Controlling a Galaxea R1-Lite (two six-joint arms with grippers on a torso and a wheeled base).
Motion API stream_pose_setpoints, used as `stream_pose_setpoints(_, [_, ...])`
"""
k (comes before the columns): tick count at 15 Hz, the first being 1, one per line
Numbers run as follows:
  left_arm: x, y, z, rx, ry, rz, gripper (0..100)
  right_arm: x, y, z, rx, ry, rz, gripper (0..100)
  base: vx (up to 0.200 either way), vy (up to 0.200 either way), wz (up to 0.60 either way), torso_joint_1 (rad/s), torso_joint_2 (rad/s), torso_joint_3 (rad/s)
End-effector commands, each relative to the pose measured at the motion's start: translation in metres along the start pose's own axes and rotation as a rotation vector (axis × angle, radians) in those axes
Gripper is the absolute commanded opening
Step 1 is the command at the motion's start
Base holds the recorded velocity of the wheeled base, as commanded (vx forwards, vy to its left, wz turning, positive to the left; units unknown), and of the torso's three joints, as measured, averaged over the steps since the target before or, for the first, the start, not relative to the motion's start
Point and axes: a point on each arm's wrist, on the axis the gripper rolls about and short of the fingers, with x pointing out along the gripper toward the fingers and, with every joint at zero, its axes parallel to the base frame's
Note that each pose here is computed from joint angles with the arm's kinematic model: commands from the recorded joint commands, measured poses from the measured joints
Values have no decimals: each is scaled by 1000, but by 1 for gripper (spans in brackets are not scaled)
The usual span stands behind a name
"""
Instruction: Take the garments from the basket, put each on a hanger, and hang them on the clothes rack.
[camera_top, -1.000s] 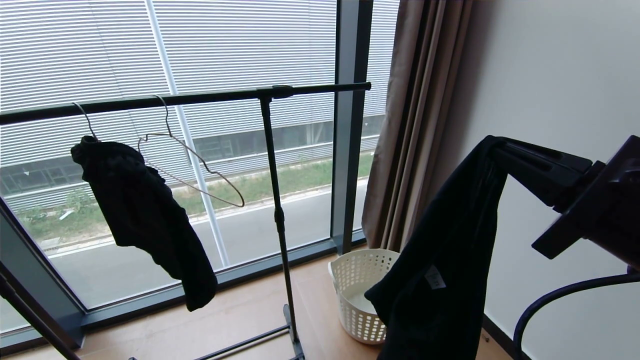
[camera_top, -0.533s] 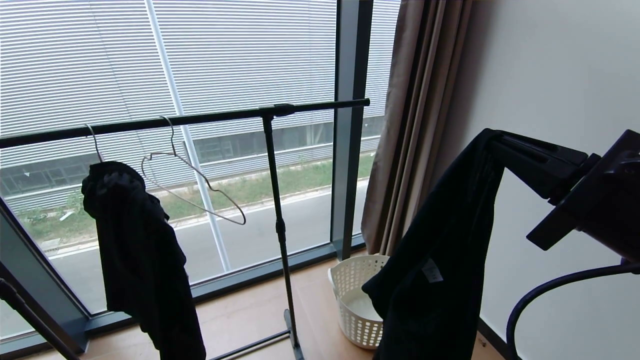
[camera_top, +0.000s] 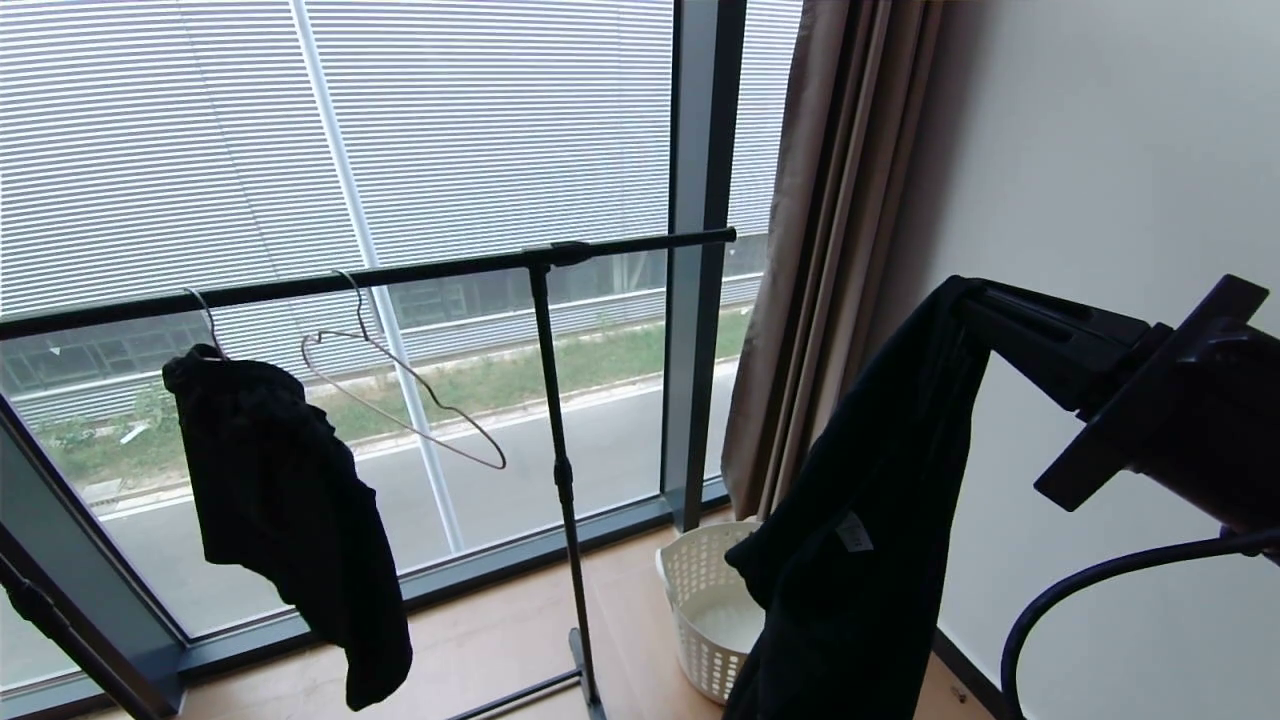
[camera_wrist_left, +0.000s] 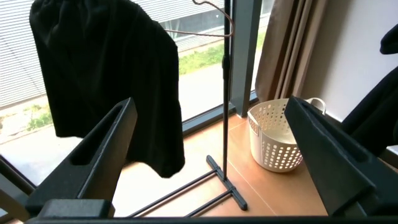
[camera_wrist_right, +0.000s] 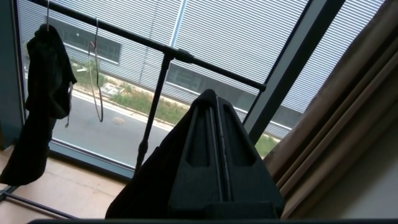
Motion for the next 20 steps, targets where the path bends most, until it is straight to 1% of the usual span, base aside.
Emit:
stream_pose_setpoints(1, [0,0,0,0,1,-1,100,8,3,-6,-4,26,8,0,0,0,0,0,0,0])
stream_pose_setpoints(9, [0,0,0,1,1,0,100,7,3,-6,-5,27,7,0,0,0,600,7,-2,-1])
stream_pose_setpoints(14, [0,0,0,9,3,-3,100,8,3,-8,-5,32,7,0,0,0,0,0,0,0])
stream_pose_setpoints(16, [0,0,0,17,14,24,100,8,4,-8,-8,37,7,0,0,0,0,0,0,0])
stream_pose_setpoints(17, [3,1,2,34,94,75,100,10,3,-8,-9,37,0,0,0,0,0,0,0,0])
stream_pose_setpoints(18, [9,3,21,45,171,72,100,17,3,-6,-8,43,-17,0,0,0,0,0,0,0])
stream_pose_setpoints(19, [18,6,40,25,215,39,100,22,4,-6,6,61,-54,0,0,0,0,0,0,0])
stream_pose_setpoints(20, [26,8,52,0,245,21,100,26,4,-8,11,77,-71,0,0,0,0,0,0,0])
